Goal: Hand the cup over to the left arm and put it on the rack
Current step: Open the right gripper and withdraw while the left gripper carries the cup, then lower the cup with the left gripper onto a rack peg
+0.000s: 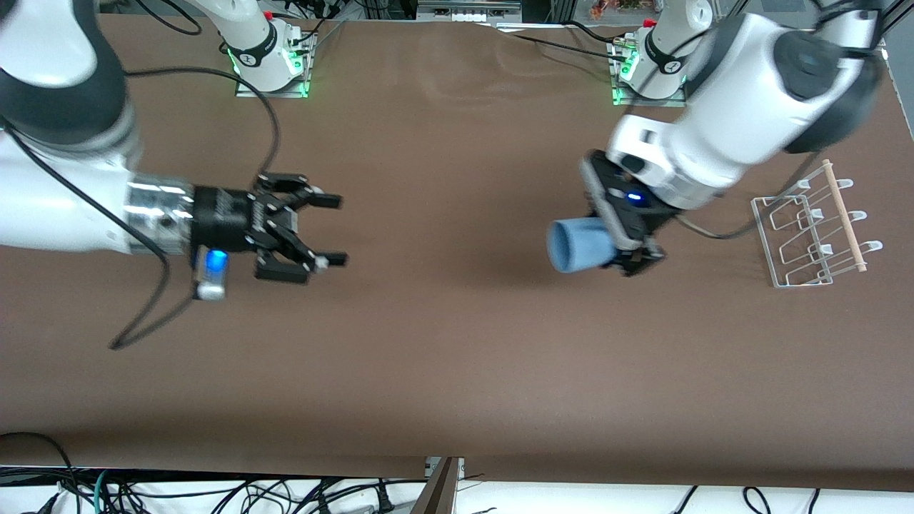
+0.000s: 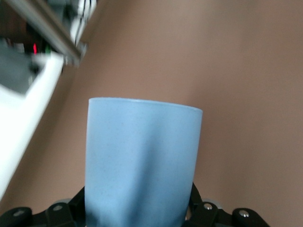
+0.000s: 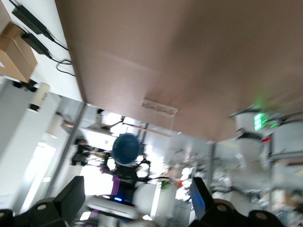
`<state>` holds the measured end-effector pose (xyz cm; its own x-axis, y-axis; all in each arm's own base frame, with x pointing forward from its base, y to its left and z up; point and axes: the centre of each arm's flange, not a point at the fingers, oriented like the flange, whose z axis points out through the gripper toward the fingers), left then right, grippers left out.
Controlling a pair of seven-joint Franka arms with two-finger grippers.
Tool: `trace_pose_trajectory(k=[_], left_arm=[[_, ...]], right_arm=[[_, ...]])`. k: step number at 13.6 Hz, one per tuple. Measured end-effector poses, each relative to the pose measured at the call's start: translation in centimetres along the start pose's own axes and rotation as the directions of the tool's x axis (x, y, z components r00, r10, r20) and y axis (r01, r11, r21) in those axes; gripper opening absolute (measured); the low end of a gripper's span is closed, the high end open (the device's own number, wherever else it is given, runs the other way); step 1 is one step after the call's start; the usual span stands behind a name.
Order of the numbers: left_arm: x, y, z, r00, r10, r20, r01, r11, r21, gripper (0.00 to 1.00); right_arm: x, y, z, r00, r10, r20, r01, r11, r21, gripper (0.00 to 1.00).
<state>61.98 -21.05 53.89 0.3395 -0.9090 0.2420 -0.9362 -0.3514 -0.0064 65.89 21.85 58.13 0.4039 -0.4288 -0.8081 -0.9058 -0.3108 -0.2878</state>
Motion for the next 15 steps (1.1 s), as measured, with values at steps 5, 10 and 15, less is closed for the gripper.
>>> trace_pose_trajectory(k=[5, 10, 15], left_arm=[[-15.1, -6.2, 1.0, 0.901, 0.010, 0.433, 0.011, 0.999, -0.047, 0.76], [-21.8, -6.5, 3.1, 0.568, 0.060, 0.821, -0.037, 0.998, -0.047, 0.76], [-29.1, -5.8, 8.3, 0.250, 0.115, 0.961, -0.071, 0.992, -0.100, 0.76]], right_arm=[[0.3, 7.4, -10.3, 0.905, -0.400, -0.146, 0.347, 0.892, -0.290, 1.00], [-0.2, 11.5, -10.9, 0.600, -0.780, -0.179, 0.456, 0.517, -0.725, 1.00], [2.6, 14.3, -9.9, 0.400, -0.914, -0.060, 0.453, 0.255, -0.854, 1.00]])
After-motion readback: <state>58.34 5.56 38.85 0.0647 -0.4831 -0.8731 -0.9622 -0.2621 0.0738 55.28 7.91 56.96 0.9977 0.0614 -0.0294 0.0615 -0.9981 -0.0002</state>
